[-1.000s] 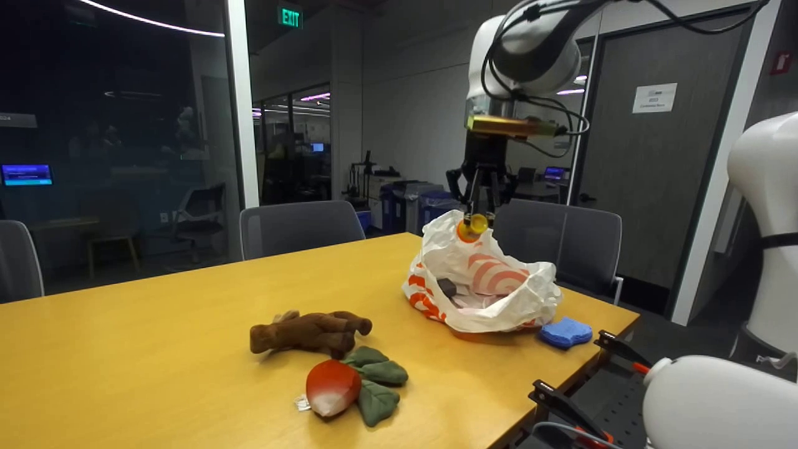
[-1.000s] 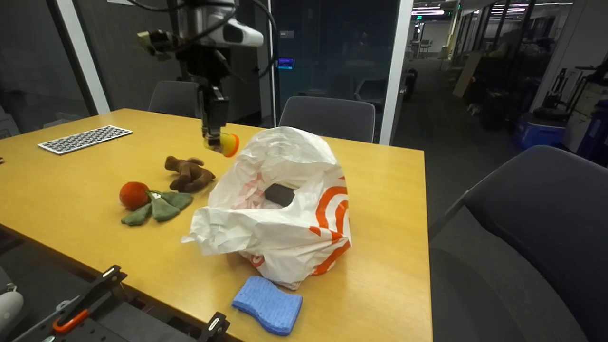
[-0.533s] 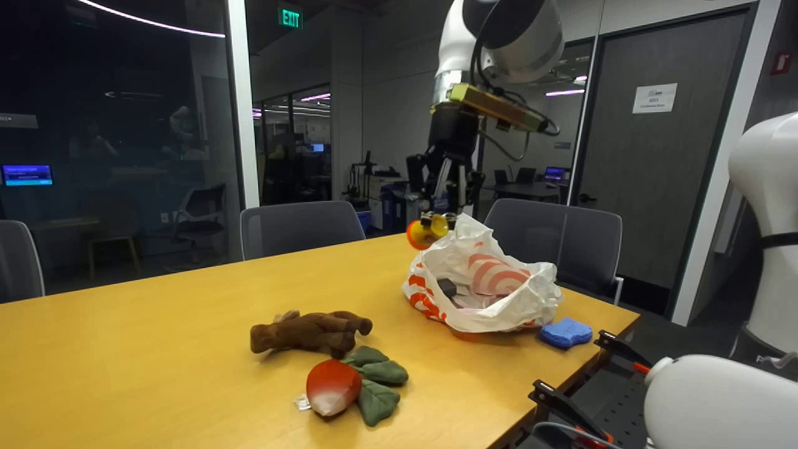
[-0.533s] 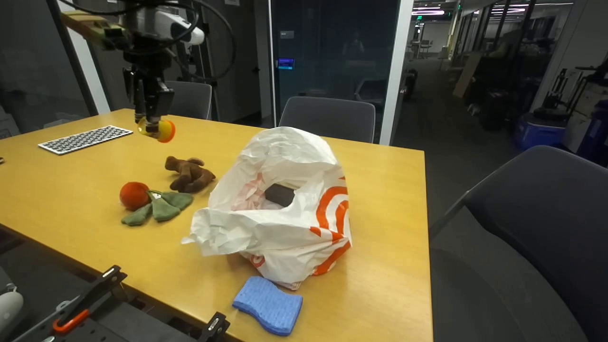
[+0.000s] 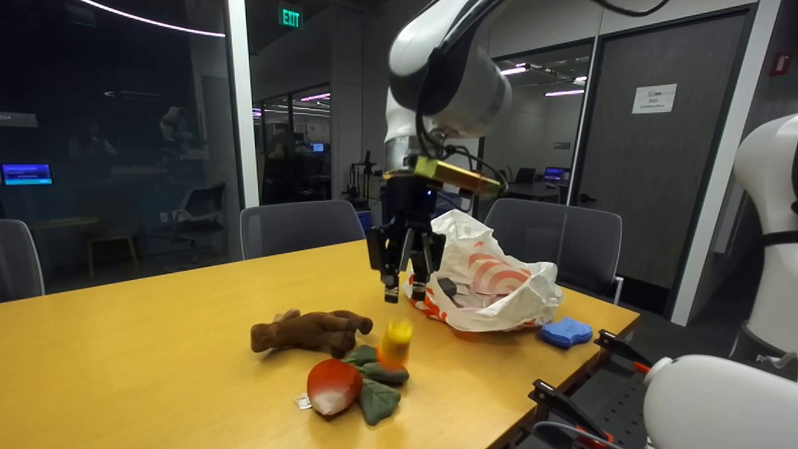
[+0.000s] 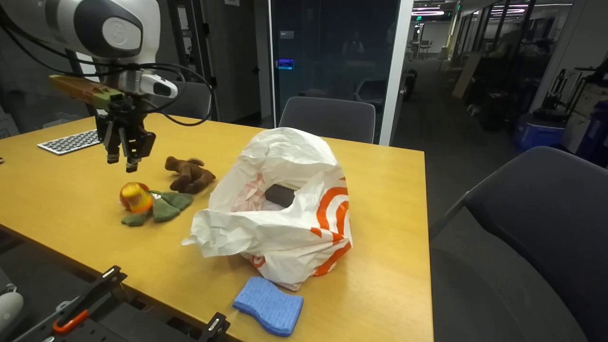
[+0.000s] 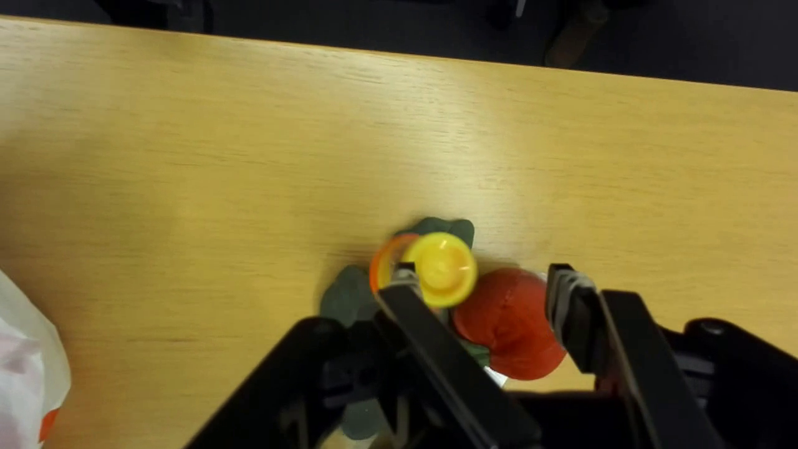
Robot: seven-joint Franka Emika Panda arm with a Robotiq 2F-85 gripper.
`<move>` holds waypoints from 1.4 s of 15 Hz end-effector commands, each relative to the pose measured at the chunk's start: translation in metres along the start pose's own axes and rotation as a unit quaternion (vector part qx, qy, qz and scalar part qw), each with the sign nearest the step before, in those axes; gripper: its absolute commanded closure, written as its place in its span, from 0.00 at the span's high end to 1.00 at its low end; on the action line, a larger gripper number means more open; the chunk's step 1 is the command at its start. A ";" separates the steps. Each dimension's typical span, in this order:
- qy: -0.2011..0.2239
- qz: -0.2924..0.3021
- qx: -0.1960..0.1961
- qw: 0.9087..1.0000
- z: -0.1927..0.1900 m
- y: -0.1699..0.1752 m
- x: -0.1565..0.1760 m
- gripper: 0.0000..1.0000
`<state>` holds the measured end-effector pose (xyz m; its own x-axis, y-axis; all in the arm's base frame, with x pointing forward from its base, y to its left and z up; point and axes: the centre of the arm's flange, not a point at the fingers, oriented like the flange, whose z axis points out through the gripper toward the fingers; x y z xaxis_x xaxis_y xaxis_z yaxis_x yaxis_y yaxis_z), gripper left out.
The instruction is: Move the objects out of the bag
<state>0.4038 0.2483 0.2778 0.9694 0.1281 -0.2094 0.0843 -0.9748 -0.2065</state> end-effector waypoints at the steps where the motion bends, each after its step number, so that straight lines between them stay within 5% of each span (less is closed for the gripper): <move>1: -0.006 -0.015 -0.004 1.000 0.007 -0.007 0.034 0.89; 3: 0.015 0.008 -0.026 1.000 0.010 0.000 0.046 1.00; 10: 0.101 0.147 -0.149 0.973 -0.005 0.111 0.073 1.00; 17: 0.130 0.322 -0.201 0.916 -0.005 0.213 0.065 1.00; 21: 0.180 0.377 -0.222 0.881 0.007 0.237 0.065 1.00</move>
<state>0.4879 0.0329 0.2218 0.8508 -0.5106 0.1243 -0.5239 -0.8061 0.2752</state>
